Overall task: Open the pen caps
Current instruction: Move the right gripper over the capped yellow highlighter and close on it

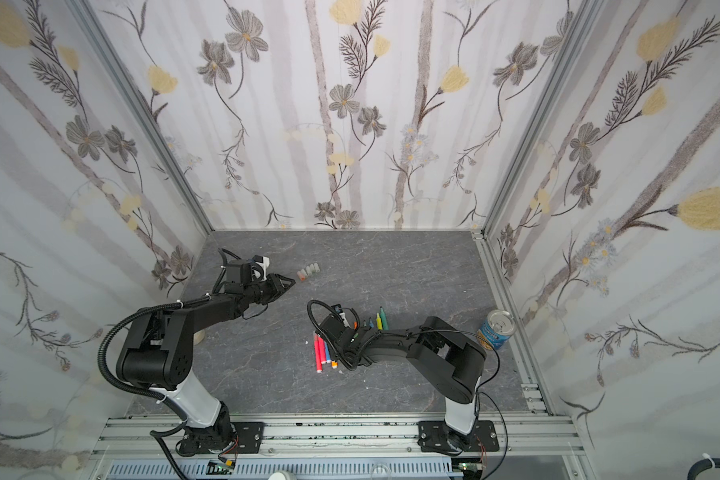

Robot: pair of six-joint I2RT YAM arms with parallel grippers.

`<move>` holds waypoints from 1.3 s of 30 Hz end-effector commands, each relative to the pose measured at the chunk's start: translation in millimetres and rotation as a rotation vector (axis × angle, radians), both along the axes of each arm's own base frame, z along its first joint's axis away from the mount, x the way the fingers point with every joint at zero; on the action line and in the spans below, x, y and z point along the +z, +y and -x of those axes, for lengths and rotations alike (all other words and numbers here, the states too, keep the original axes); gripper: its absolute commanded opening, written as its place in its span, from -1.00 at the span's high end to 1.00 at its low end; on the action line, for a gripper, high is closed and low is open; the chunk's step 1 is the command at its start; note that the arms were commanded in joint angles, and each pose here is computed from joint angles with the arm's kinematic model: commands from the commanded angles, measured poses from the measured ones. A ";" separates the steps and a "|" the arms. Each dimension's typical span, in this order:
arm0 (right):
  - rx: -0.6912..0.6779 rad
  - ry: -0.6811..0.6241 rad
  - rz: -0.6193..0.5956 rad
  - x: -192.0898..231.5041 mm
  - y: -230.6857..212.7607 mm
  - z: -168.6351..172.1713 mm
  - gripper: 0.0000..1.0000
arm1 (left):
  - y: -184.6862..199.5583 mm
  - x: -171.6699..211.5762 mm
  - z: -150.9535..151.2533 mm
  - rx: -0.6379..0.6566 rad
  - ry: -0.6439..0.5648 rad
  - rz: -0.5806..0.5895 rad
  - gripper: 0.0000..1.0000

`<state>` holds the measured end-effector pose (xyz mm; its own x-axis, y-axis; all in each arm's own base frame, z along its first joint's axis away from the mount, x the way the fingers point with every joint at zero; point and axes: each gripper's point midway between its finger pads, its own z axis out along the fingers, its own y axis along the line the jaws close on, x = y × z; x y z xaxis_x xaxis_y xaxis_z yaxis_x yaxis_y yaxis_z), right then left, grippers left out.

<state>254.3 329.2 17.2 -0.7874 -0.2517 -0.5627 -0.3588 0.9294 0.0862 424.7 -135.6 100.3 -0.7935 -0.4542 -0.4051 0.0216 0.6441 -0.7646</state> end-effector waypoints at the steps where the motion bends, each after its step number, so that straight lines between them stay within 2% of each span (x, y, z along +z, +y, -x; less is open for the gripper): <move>1: 0.015 0.068 0.037 -13.1 -10.3 14.5 0.74 | -4.2 8.2 -4.2 -0.019 -0.027 0.008 0.31; 4: 0.021 0.053 0.036 -8.7 -11.4 12.1 0.90 | -9.1 13.0 -3.9 -0.035 -0.029 0.010 0.31; 11: 0.019 -0.009 -0.019 23.4 -13.0 -7.4 1.00 | -43.9 28.4 7.7 -0.132 -0.040 0.003 0.30; 17: 0.004 -0.103 -0.206 84.6 -19.4 -23.7 1.00 | -81.1 41.1 27.4 -0.227 -0.048 0.008 0.28; 21: -0.002 -0.118 -0.323 106.2 -33.5 -28.9 1.00 | -114.3 49.5 43.9 -0.301 -0.053 0.027 0.27; 29: -0.017 -0.166 -0.392 130.6 -57.1 -37.8 1.00 | -179.9 56.7 68.7 -0.413 -0.057 0.087 0.26; 31: -0.019 -0.156 -0.389 121.3 -64.2 -31.5 1.00 | -193.8 58.3 72.4 -0.434 -0.057 0.096 0.26; 39: -0.027 -0.169 -0.407 124.3 -72.6 -27.8 1.00 | -220.5 65.0 79.0 -0.472 -0.066 0.109 0.25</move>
<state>280.1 253.6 132.7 -0.7009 0.0211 -0.7129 -0.3555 0.8562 0.3749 341.1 -349.8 156.0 -0.9082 -0.0757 -0.4116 0.3266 0.4868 -0.8101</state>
